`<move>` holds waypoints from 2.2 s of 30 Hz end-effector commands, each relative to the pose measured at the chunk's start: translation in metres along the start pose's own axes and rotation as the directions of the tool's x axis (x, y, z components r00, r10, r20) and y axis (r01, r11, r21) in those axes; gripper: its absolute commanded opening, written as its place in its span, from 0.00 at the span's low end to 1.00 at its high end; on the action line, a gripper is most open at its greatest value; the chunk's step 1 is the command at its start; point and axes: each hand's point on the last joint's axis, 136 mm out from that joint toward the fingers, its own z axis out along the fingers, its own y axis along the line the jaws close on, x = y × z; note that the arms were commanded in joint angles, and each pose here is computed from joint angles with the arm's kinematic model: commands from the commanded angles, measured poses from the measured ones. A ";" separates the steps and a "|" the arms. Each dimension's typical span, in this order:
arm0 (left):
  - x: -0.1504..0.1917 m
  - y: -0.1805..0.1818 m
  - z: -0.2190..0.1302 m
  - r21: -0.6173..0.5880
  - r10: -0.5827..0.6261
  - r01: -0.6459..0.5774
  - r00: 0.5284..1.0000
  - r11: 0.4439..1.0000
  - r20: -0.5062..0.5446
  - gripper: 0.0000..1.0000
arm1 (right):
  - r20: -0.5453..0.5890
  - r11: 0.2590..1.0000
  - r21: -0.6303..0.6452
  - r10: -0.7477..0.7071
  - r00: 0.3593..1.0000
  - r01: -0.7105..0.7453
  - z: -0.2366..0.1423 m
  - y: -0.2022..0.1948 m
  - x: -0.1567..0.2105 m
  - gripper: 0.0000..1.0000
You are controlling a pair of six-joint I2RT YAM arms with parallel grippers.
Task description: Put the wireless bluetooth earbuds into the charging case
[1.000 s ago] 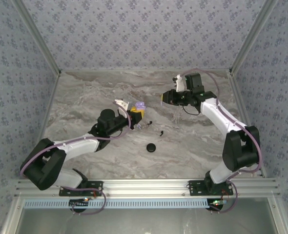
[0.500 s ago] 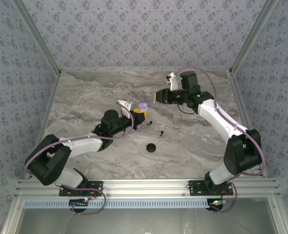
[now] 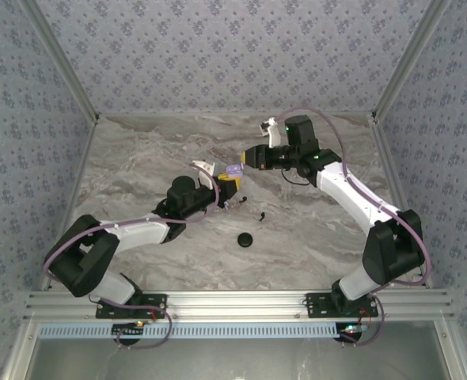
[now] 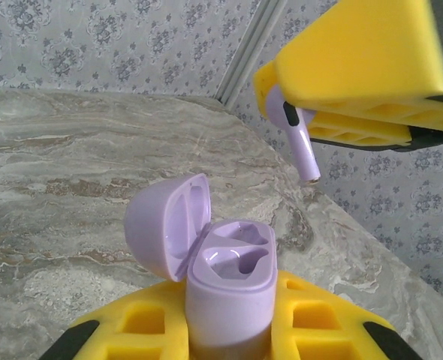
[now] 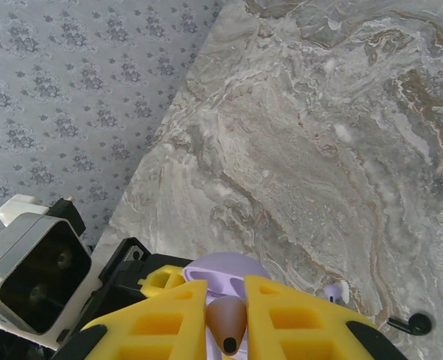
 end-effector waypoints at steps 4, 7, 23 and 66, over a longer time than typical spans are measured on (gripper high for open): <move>-0.023 -0.018 0.008 0.045 0.003 -0.006 0.998 0.999 0.068 0.19 | 0.012 0.999 -0.038 -0.018 1.000 0.018 0.005 0.015 -0.010 0.18; -0.023 -0.020 0.009 0.053 0.001 -0.004 0.998 0.999 0.068 0.19 | 0.010 0.999 -0.036 -0.016 1.000 0.016 0.006 0.013 -0.009 0.18; -0.028 -0.021 0.009 0.059 -0.023 0.018 0.996 0.998 0.089 0.19 | -0.009 1.000 -0.028 -0.011 1.000 0.011 0.013 0.008 -0.002 0.18; -0.037 -0.026 0.007 0.074 -0.030 0.022 0.993 0.997 0.110 0.19 | -0.050 1.000 0.013 -0.008 0.999 0.009 0.018 -0.004 0.016 0.17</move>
